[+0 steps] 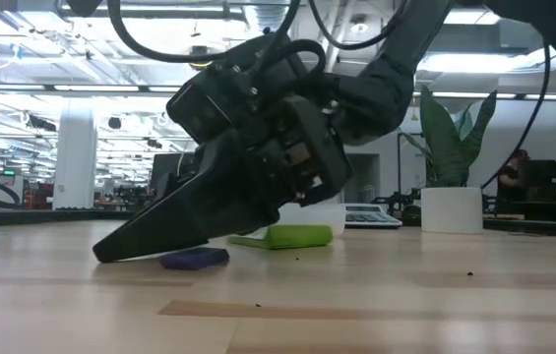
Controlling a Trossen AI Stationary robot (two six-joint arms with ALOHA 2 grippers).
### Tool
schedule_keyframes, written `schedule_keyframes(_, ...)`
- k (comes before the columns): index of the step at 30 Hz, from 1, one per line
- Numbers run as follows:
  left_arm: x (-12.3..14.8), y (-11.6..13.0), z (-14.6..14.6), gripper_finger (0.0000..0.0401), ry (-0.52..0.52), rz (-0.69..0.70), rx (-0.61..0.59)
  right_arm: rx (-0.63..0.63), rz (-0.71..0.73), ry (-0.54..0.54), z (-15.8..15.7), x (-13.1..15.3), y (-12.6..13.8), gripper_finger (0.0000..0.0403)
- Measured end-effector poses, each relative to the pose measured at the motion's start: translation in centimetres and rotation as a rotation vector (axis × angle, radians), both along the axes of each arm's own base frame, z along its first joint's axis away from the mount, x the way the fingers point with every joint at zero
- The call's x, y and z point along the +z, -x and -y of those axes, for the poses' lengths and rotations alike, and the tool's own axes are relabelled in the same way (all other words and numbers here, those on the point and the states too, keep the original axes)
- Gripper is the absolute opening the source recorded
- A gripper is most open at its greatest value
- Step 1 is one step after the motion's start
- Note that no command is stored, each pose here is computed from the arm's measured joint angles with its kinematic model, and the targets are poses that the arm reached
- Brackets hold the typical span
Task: Pack school essentials
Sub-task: Put the violet eraser into the supply box
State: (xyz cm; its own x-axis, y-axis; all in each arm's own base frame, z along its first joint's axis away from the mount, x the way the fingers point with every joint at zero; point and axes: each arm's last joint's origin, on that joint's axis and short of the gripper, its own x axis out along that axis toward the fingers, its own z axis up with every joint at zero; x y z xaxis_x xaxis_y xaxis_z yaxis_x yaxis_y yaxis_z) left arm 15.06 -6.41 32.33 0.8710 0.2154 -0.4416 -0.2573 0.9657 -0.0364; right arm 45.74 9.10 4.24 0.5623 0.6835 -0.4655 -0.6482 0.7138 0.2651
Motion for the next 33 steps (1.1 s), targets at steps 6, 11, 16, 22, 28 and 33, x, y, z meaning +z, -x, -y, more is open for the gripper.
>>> schedule_keyframes(6,0.0,0.0,0.0,0.0000,-0.003,-0.003,-0.002,-0.006,-0.029,-0.012,-0.3,0.9,0.1,0.0218)
schedule_keyframes(11,-0.1,0.1,0.0,0.0000,-0.010,-0.013,-0.002,0.012,-0.132,0.007,-0.8,5.0,1.4,0.0217)
schedule_keyframes(16,-0.2,0.1,-0.1,0.0000,-0.014,-0.021,-0.002,0.030,-0.146,0.115,-1.3,10.2,3.4,0.0217)
schedule_keyframes(22,-0.2,0.1,-0.1,0.0000,-0.016,-0.024,-0.002,-0.005,-0.166,0.176,-1.1,13.2,4.7,0.0216)
schedule_keyframes(28,-0.2,0.1,-0.1,0.0000,-0.015,-0.025,-0.002,-0.102,-0.236,0.135,-1.8,10.3,6.9,0.0217)
schedule_keyframes(33,-0.3,0.2,-0.1,0.0000,-0.022,-0.033,-0.002,-0.215,-0.229,0.058,-3.1,8.6,10.4,0.0217)
